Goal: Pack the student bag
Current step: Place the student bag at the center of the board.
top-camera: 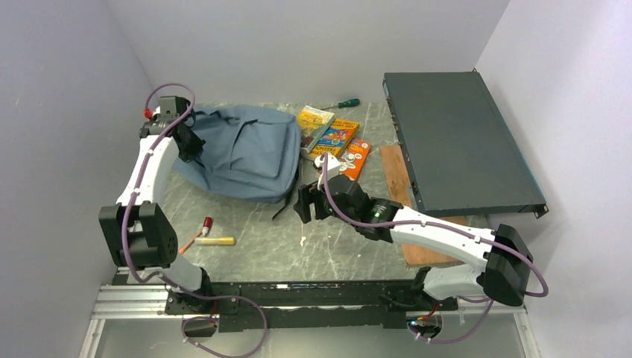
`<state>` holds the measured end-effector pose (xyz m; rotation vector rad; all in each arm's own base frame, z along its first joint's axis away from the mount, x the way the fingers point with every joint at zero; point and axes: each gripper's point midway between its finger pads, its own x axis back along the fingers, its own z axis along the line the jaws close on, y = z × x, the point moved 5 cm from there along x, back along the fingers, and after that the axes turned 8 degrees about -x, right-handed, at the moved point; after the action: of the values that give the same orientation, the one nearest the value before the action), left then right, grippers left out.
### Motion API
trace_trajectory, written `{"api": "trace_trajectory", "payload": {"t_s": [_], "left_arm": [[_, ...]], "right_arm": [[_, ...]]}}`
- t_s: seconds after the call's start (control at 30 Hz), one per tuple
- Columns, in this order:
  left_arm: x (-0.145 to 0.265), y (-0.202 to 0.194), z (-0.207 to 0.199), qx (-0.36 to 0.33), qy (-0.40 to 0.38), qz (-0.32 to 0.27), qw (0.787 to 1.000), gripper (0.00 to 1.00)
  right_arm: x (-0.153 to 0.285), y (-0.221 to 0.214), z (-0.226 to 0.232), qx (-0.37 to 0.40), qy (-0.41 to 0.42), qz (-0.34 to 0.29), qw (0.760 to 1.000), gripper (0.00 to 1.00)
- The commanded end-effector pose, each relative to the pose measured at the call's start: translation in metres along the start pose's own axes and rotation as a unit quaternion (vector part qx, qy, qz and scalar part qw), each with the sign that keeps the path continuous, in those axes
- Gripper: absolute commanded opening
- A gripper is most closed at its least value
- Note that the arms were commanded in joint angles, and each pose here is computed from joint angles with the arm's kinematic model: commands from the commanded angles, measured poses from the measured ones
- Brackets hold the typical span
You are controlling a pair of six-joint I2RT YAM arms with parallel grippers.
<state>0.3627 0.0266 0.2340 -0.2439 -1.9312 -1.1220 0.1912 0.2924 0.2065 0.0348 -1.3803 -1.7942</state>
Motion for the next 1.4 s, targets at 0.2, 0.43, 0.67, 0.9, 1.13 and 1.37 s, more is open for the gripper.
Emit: {"api": "trace_trajectory", "payload": {"t_s": [0.2, 0.43, 0.67, 0.9, 1.13, 1.37], "left_arm": [[-0.008, -0.019, 0.014, 0.017, 0.017, 0.059, 0.998, 0.00], [-0.018, -0.037, 0.031, -0.034, 0.008, 0.063, 0.997, 0.00], [-0.015, -0.029, 0.046, -0.091, 0.042, 0.043, 0.994, 0.76], [0.024, -0.036, 0.046, -0.112, 0.025, 0.006, 0.993, 1.00], [0.068, -0.063, 0.034, -0.193, -0.007, -0.016, 0.981, 1.00], [0.103, -0.046, 0.045, -0.199, -0.007, -0.076, 0.977, 1.00]], "right_arm": [[-0.010, 0.006, 0.005, -0.004, 0.034, -0.008, 0.999, 0.78], [-0.017, 0.003, 0.009, -0.005, 0.053, 0.006, 0.999, 0.78], [-0.028, -0.006, 0.016, -0.010, 0.078, 0.026, 0.997, 0.78], [-0.052, -0.019, 0.029, 0.049, 0.132, 0.060, 0.988, 0.79], [-0.090, -0.034, 0.097, 0.242, 0.272, 0.015, 0.931, 0.79], [-0.140, -0.058, 0.133, 0.329, 0.366, -0.035, 0.870, 0.77]]}}
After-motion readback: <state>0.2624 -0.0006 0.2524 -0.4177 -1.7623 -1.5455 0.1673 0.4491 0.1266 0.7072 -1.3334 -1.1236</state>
